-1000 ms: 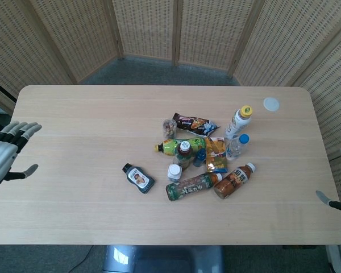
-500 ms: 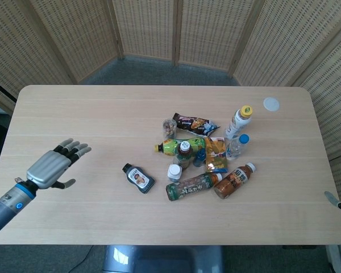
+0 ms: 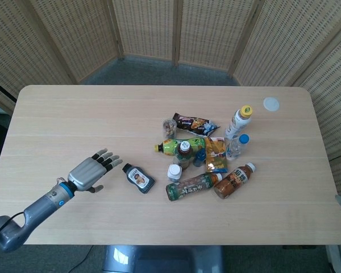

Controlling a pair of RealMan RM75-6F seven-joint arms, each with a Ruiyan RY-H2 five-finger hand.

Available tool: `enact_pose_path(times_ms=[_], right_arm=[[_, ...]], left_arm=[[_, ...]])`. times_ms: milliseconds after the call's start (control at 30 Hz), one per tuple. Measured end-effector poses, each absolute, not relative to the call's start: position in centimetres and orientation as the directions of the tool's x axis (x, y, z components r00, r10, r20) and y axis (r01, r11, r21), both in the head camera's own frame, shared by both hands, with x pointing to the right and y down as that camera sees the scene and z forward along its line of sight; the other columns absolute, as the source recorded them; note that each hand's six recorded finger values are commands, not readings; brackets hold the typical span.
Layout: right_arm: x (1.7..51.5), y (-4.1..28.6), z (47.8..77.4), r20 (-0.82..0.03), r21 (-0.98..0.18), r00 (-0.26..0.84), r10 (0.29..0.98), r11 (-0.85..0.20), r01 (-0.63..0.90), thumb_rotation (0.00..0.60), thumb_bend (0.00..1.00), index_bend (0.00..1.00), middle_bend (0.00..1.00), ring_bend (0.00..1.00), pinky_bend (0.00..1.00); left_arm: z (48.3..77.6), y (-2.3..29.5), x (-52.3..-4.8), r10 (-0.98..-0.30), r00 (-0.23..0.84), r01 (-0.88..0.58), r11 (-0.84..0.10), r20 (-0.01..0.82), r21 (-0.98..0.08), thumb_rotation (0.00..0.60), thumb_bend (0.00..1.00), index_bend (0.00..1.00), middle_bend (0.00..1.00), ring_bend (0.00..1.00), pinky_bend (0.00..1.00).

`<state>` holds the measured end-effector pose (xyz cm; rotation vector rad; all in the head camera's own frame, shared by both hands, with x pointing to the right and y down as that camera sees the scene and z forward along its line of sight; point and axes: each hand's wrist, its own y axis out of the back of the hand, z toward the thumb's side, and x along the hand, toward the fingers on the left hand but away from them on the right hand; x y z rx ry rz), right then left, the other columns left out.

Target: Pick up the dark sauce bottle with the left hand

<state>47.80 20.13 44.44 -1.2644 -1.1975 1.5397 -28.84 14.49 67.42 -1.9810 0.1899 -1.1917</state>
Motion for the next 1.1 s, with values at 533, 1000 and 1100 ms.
enact_pose_path(times_ms=[533, 1000, 1100], right_arm=[[49.2, 21.2, 43.4, -0.216, -0.974, -0.229, 0.949, -0.227, -0.024, 0.515, 0.02, 0.00, 0.00, 0.00, 0.00], [49.8, 21.6, 42.9, -0.206, -0.975, -0.250, 0.946, -0.220, -0.028, 0.513, 0.02, 0.00, 0.00, 0.00, 0.00], [49.8, 21.6, 42.7, -0.203, -0.976, -0.251, 0.946, -0.217, -0.030, 0.514, 0.02, 0.00, 0.00, 0.00, 0.00]], left_arm=[[73.4, 15.4, -22.7, -0.455, 0.574, 0.290, -0.665, 0.681, -0.688, 0.600, 0.34, 0.00, 0.00, 0.00, 0.00], [75.3, 15.5, -19.2, -0.485, 0.611, 0.296, -0.593, 0.626, -0.749, 0.600, 0.34, 0.53, 0.52, 0.47, 0.06], [75.5, 15.3, -19.0, -0.505, 0.615, 0.291, -0.568, 0.606, -0.769, 0.600, 0.34, 0.66, 0.64, 0.59, 0.19]])
